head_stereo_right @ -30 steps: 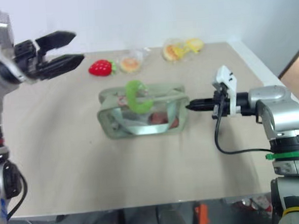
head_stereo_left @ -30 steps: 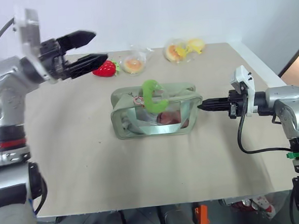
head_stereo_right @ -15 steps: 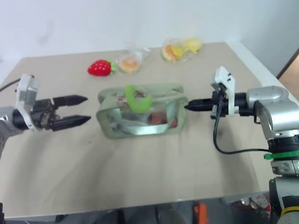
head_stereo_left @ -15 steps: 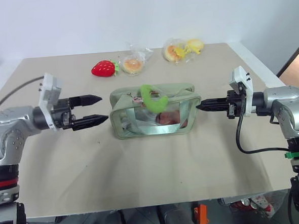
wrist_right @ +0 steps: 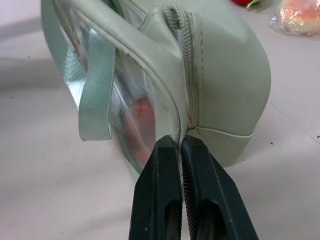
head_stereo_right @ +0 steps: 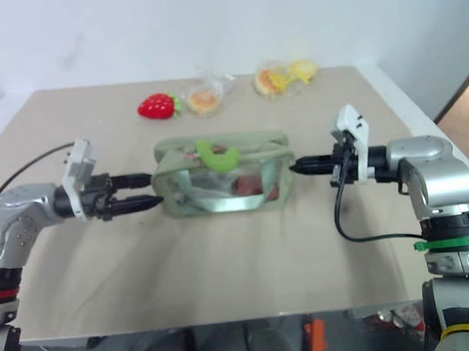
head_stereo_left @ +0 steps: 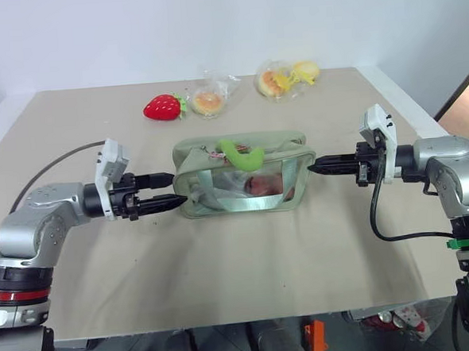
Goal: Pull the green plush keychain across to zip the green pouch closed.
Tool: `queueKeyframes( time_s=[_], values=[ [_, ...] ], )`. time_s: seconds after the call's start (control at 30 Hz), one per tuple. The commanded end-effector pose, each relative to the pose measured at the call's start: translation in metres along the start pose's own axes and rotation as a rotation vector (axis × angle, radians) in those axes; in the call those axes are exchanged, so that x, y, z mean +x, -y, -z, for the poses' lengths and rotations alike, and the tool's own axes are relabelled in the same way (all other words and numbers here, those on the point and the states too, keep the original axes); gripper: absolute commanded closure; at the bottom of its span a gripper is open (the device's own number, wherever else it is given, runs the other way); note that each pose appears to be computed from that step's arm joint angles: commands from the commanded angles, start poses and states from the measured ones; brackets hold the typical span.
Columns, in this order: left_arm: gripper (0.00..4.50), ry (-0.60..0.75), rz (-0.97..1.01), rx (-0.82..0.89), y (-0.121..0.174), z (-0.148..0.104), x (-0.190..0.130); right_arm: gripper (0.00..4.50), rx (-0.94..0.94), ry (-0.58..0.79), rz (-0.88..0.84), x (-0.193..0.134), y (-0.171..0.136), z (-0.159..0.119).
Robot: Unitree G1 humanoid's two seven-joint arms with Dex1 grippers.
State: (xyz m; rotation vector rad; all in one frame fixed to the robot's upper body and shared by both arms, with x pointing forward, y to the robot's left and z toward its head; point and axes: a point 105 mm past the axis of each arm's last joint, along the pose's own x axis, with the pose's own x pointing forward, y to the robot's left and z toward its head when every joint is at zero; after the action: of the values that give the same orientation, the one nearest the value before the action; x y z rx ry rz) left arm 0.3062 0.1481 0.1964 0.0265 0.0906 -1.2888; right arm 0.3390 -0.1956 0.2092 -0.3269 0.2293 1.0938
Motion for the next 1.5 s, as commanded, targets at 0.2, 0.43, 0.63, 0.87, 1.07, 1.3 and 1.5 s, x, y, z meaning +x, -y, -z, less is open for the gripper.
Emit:
queueKeyframes(
  time_s=[0.2, 0.43, 0.63, 0.87, 1.07, 1.3, 1.5],
  values=[
    [4.46, 0.071, -0.018, 0.047, -0.007, -0.021, 0.011, 4.50, -0.034, 0.029, 0.007, -0.003, -0.004, -0.009],
    [4.46, 0.051, -0.025, 0.053, -0.006, -0.016, 0.009, 4.50, -0.028, 0.026, 0.016, -0.003, -0.004, -0.008],
    [4.50, 0.042, -0.033, 0.055, -0.003, -0.012, 0.006, 3.84, 0.017, 0.124, -0.023, -0.009, -0.007, -0.026],
    [4.50, 0.054, -0.047, 0.051, -0.003, -0.011, 0.004, 1.50, 0.038, 0.369, -0.050, -0.039, -0.011, -0.082],
    [4.50, 0.058, -0.044, 0.046, -0.002, -0.010, 0.004, 0.45, -0.043, 0.483, -0.077, -0.046, -0.025, -0.127],
    [4.50, 0.063, -0.043, 0.049, -0.003, -0.010, 0.005, 0.45, -0.269, 0.193, -0.097, 0.018, -0.055, -0.113],
    [4.50, 0.075, -0.041, 0.049, -0.002, -0.011, 0.008, 0.45, -0.296, 0.162, -0.161, 0.036, -0.079, -0.142]
  ],
)
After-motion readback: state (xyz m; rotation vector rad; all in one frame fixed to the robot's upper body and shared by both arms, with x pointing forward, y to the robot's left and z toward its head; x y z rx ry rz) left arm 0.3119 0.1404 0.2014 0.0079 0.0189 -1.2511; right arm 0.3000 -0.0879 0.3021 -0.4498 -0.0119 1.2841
